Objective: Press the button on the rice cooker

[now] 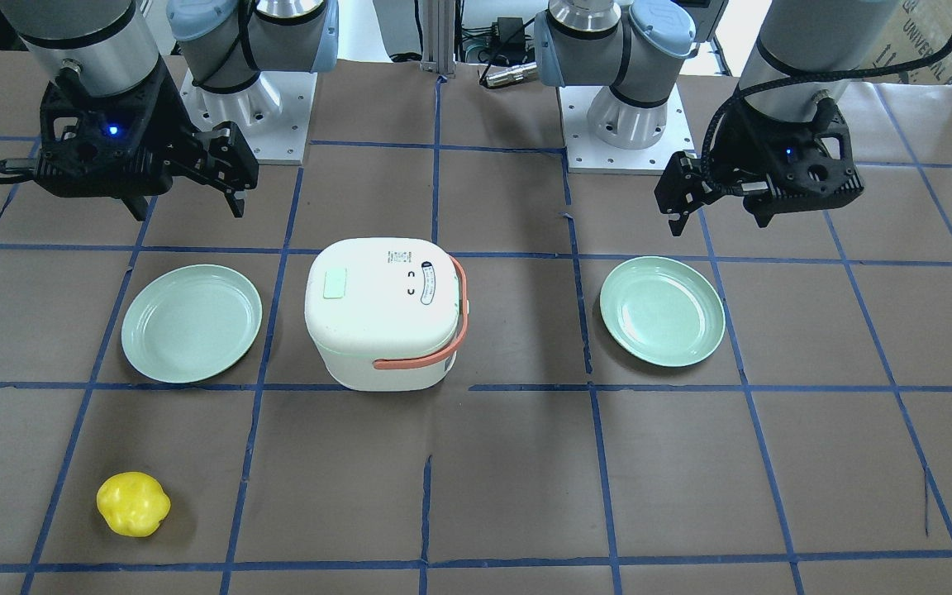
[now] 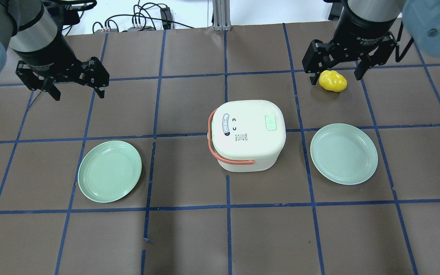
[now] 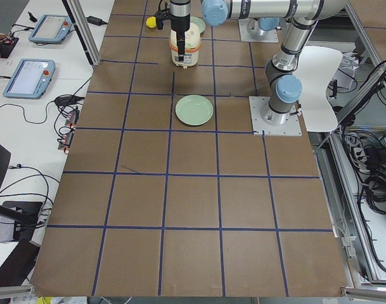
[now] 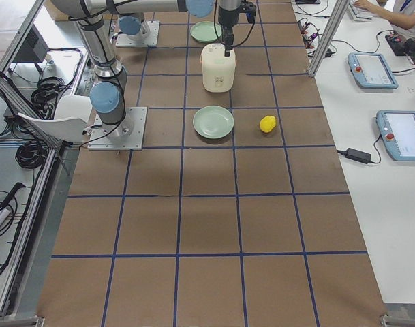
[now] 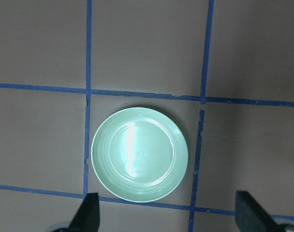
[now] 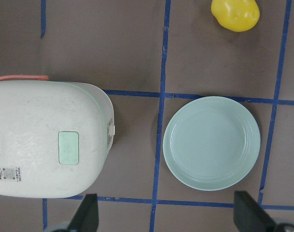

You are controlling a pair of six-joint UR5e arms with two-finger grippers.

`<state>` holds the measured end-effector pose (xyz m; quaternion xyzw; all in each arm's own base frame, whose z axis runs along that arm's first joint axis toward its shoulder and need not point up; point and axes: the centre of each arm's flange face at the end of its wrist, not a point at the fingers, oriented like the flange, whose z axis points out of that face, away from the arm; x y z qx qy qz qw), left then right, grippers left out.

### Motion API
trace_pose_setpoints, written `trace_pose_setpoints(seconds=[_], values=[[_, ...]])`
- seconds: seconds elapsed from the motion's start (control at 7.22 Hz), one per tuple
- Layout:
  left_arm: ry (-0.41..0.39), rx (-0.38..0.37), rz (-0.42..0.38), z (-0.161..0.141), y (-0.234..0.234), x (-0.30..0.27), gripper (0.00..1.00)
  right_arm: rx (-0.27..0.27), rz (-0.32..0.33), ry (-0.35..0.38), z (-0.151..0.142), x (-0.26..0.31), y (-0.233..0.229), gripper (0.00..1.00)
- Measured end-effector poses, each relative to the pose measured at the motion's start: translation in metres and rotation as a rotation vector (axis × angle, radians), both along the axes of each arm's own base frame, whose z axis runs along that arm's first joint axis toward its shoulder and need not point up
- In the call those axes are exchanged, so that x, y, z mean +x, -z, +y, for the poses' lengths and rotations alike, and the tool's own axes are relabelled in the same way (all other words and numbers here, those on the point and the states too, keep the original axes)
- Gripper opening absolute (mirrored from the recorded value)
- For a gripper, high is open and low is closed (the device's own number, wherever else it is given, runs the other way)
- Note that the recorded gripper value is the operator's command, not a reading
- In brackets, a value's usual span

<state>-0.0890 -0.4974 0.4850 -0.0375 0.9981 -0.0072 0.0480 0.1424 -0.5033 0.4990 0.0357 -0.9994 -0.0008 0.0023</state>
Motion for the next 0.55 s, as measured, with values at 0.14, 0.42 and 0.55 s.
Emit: trace_pose_setpoints(seconds=[0.14,0.42,0.55], values=[[0.0,0.0,0.0,0.0,0.0,0.0,1.0,0.002,0.0,-0.001,0.0008,0.0,0.001,1.0],[0.0,0.0,0.0,0.0,0.0,0.0,1.0,0.006,0.001,-0.006,0.0023,-0.0002,0.0033,1.0],[0.0,0.0,0.0,0.0,0.0,0.0,1.0,0.009,0.003,-0.008,0.0018,-0.0008,0.0048,0.99]])
